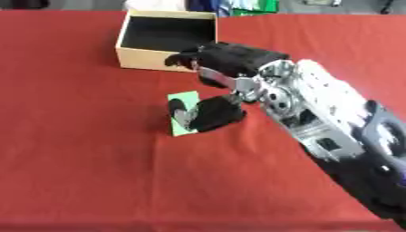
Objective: Pick up objects on the table and place them in the box.
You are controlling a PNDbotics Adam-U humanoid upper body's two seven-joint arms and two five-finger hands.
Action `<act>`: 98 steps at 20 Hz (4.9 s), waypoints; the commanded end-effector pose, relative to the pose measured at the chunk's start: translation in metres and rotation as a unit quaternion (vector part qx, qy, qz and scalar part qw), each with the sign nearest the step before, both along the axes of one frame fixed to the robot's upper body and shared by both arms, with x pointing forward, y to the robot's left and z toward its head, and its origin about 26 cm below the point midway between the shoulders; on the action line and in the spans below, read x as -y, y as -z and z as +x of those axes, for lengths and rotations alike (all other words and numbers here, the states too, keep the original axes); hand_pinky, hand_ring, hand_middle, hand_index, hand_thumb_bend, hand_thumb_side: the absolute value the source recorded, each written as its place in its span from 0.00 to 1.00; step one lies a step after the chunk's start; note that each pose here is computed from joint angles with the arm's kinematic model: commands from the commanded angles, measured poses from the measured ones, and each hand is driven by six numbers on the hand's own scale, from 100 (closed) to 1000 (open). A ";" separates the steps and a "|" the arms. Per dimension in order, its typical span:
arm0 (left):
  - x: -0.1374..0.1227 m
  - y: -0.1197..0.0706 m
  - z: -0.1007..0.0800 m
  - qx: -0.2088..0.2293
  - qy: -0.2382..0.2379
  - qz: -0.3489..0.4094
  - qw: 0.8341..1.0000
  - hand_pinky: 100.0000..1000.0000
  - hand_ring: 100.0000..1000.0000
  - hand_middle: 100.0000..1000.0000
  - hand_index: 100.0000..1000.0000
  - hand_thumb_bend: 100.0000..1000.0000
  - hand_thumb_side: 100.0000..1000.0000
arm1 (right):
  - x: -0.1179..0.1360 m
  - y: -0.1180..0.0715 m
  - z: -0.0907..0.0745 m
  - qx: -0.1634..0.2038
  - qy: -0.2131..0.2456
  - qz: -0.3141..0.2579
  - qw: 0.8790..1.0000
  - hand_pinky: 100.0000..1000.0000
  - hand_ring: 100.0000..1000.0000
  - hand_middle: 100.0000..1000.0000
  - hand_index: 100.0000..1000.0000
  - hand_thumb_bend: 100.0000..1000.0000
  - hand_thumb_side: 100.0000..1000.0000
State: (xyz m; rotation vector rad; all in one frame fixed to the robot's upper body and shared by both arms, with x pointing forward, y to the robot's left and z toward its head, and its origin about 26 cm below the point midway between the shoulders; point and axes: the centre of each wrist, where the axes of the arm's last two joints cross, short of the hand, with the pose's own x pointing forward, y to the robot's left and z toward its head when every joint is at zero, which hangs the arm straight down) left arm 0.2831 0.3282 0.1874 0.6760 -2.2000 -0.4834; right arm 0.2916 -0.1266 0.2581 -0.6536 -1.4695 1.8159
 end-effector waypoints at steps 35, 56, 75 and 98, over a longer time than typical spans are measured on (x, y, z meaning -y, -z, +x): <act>0.005 0.001 -0.002 -0.005 0.007 0.010 1.000 0.62 0.67 0.76 0.90 0.00 0.51 | 0.009 0.016 0.018 -0.097 0.086 -0.011 0.992 0.96 0.98 0.95 1.00 0.00 0.62; 0.007 0.004 -0.002 -0.013 0.011 0.014 1.000 0.62 0.67 0.76 0.90 0.00 0.51 | 0.020 0.021 0.035 -0.122 0.084 -0.023 0.989 0.96 0.99 0.96 1.00 0.00 0.46; 0.010 0.005 -0.001 -0.017 0.018 0.016 1.000 0.63 0.69 0.76 0.90 0.00 0.51 | 0.019 0.028 0.044 -0.122 0.093 -0.040 0.987 0.97 0.99 0.96 1.00 0.00 0.45; 0.011 0.005 -0.001 -0.020 0.024 0.020 0.999 0.63 0.69 0.76 0.90 0.00 0.51 | 0.019 0.018 0.048 -0.103 0.090 -0.048 0.989 0.99 1.00 0.98 1.00 0.00 0.50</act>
